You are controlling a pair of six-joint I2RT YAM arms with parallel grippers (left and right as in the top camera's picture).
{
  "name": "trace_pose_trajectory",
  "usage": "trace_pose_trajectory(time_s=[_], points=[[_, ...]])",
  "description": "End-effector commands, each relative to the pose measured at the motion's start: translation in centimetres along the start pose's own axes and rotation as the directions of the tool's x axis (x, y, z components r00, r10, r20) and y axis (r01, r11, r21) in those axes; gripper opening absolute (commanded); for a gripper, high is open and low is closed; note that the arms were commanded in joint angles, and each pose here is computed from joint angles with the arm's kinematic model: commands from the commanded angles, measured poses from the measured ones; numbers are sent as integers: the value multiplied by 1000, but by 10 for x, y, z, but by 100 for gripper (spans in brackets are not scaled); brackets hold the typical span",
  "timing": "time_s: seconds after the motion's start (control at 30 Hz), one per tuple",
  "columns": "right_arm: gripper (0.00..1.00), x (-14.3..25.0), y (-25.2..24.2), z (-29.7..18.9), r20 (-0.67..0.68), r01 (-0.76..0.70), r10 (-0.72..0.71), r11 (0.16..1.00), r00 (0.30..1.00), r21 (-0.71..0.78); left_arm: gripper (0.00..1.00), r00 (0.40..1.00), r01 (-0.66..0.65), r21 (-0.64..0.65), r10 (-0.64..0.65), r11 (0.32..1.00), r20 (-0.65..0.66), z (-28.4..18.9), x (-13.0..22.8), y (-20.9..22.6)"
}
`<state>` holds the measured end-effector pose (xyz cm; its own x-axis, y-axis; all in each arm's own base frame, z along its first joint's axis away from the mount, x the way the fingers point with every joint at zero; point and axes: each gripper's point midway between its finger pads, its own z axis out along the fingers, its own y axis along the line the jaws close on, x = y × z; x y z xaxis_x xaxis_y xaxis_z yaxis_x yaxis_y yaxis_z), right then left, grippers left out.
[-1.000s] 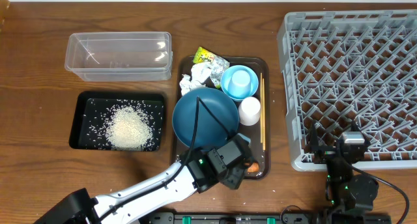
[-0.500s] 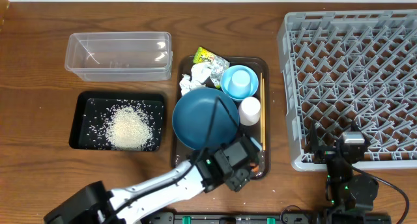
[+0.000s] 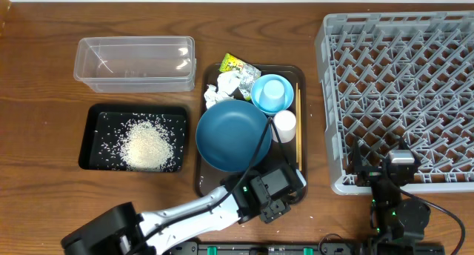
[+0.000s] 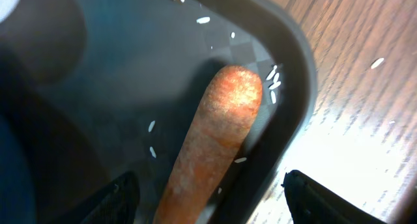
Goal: Sort waste into correct bins and load items into the dishwasher rack
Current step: 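Grasp the orange carrot with the left gripper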
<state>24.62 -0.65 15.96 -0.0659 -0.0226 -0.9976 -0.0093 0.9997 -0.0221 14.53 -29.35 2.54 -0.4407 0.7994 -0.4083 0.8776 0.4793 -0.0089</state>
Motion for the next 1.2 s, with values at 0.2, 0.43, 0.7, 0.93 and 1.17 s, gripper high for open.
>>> trace_pose_trajectory(time_s=[0.2, 0.43, 0.7, 0.93, 1.17], points=[[99, 1, -3, 0, 1, -15, 15, 1000, 1000, 13, 73, 1000, -30, -36, 30, 999, -7, 23, -4, 6], [99, 1, -3, 0, 1, -15, 15, 1000, 1000, 13, 68, 1000, -27, -33, 27, 999, 15, 21, -9, 5], [99, 1, -3, 0, 1, -15, 15, 1000, 1000, 13, 68, 991, -22, 21, 19, 1000, 131, -10, -35, -4], [99, 1, -3, 0, 1, -15, 15, 1000, 1000, 13, 68, 989, -20, 17, 17, 1000, 150, -16, -38, -3], [99, 1, -3, 0, 1, -15, 15, 1000, 1000, 13, 67, 997, 9, 2, -9, 1000, 72, 7, -22, 9]])
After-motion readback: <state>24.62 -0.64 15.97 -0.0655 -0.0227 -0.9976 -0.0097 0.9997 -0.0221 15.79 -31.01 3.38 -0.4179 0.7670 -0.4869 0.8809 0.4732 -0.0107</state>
